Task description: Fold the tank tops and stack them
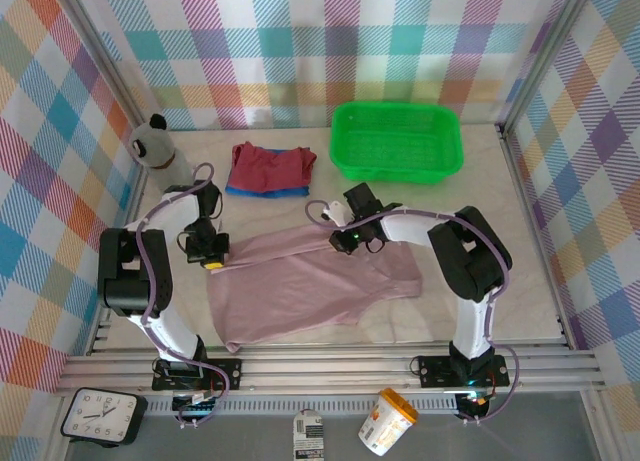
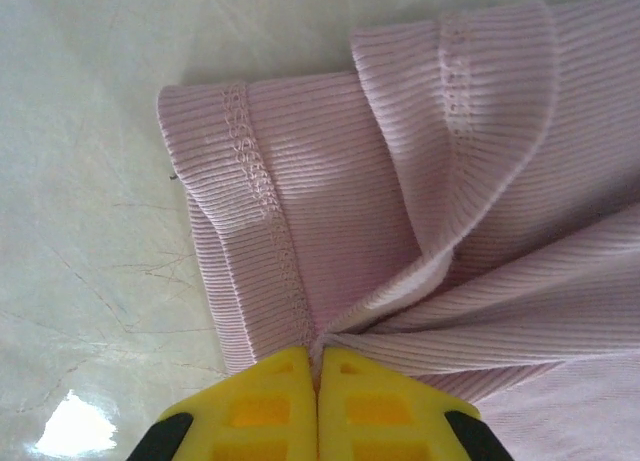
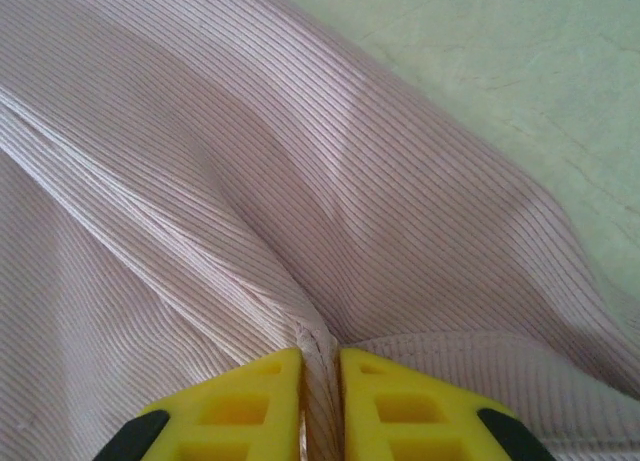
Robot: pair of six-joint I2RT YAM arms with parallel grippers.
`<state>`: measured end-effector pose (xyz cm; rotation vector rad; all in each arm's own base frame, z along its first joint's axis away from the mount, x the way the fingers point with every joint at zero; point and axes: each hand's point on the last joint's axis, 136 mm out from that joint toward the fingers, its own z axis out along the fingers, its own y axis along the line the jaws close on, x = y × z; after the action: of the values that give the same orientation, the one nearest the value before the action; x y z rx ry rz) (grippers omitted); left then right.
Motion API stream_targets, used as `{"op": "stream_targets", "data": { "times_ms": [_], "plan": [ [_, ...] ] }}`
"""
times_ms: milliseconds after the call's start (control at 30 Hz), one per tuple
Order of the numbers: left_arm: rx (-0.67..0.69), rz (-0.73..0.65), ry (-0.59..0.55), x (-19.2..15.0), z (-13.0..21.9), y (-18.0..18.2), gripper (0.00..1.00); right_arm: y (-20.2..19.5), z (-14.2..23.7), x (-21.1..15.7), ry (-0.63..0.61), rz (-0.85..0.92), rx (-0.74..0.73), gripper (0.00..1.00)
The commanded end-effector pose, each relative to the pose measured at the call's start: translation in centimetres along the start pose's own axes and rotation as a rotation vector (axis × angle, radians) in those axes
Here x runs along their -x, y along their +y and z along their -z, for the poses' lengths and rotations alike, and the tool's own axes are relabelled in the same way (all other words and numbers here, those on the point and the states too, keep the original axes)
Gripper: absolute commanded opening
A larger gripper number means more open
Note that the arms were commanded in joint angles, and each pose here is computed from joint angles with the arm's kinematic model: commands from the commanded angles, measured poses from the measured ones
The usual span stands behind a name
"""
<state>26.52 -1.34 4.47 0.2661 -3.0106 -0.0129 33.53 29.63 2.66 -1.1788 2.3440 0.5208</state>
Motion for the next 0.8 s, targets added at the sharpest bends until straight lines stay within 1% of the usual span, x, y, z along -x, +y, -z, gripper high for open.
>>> {"op": "stream_targets", "data": {
  "times_ms": [0,100,267,367,433,533,600,667,767],
  "plan": [
    [0.05,0.034,0.036,-0.7,-0.9,0.7,0.08,0.9,1.0,-0.5,0.003,0.011,0.004,0.19],
    [0.102,0.069,0.054,-1.2,-1.1,1.6,0.1,1.2,1.8,-0.8,-0.001,0.0,0.003,0.21],
    [0.074,0.12,0.077,-1.9,-1.8,1.1,0.18,2.1,3.7,-0.7,-0.041,-0.045,0.017,0.31],
    [0.06,0.145,0.093,-2.3,-2.0,0.9,0.2,2.3,5.6,-0.2,-0.087,-0.101,0.03,0.32],
    [0.043,0.163,0.095,-2.5,-1.7,0.6,0.25,1.8,7.0,0.3,-0.132,-0.154,0.031,0.33],
    [0.002,0.191,0.074,-2.9,-0.5,0.1,0.31,-0.5,8.9,1.6,-0.204,-0.352,0.001,0.41],
    [-0.051,0.206,0.046,-3.0,1.0,-0.7,0.35,-1.8,9.4,2.6,-0.225,-0.451,0.009,0.43],
    [-0.108,0.219,0.0,-2.8,2.8,-1.4,0.38,-3.2,9.2,3.1,-0.222,-0.523,-0.032,0.44],
    [-0.189,0.234,-0.071,-2.1,5.1,-2.8,0.42,-4.3,8.1,4.1,-0.212,-0.561,-0.05,0.45]
  ]
}}
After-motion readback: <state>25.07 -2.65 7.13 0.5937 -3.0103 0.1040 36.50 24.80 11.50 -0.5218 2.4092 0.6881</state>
